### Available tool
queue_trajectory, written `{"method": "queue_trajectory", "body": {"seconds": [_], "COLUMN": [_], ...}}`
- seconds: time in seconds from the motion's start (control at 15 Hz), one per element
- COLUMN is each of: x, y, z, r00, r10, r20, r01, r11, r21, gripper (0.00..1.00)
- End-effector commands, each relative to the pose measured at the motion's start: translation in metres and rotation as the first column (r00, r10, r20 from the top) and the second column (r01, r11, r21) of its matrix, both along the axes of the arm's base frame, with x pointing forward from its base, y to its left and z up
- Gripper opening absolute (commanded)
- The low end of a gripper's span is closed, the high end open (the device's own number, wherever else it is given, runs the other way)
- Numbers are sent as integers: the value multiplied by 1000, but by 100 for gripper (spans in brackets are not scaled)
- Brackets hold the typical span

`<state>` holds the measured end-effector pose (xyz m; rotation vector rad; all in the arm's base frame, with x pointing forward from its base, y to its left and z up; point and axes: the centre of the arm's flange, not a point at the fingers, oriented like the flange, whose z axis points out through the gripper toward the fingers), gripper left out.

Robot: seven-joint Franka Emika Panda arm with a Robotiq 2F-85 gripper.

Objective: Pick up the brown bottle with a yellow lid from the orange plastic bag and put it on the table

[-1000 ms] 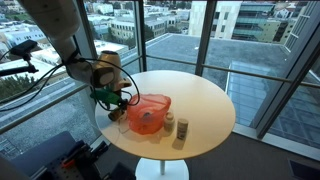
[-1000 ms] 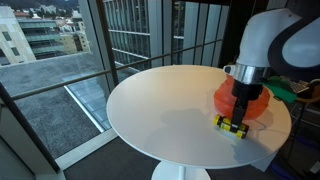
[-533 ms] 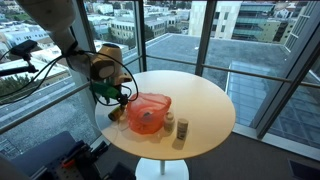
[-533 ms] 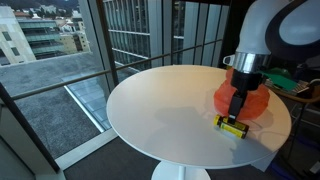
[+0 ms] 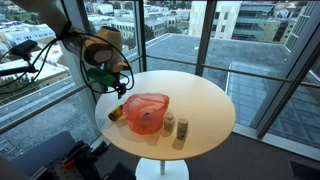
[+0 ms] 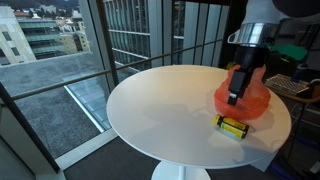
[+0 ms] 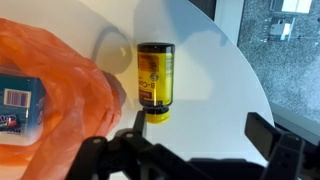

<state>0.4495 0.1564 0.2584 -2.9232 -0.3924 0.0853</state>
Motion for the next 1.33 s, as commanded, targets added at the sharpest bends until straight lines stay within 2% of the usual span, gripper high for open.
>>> {"method": "queue_trajectory", "body": {"seconds": [0.0,0.53,0.73,1.07,1.27], "x": [3,3,0,-1,-4], "y": [-19,-75,-98,-135,-150], "z": [38,86,110,146,158], "r00": [997,952,941,929,925], "r10": [-72,-306,-338,-363,-370], "r20": [-1,2,17,68,83], "r01": [72,306,339,370,379], "r11": [997,951,939,912,903], "r21": [-3,-31,-62,-178,-203], "gripper": [100,100,100,100,100]}}
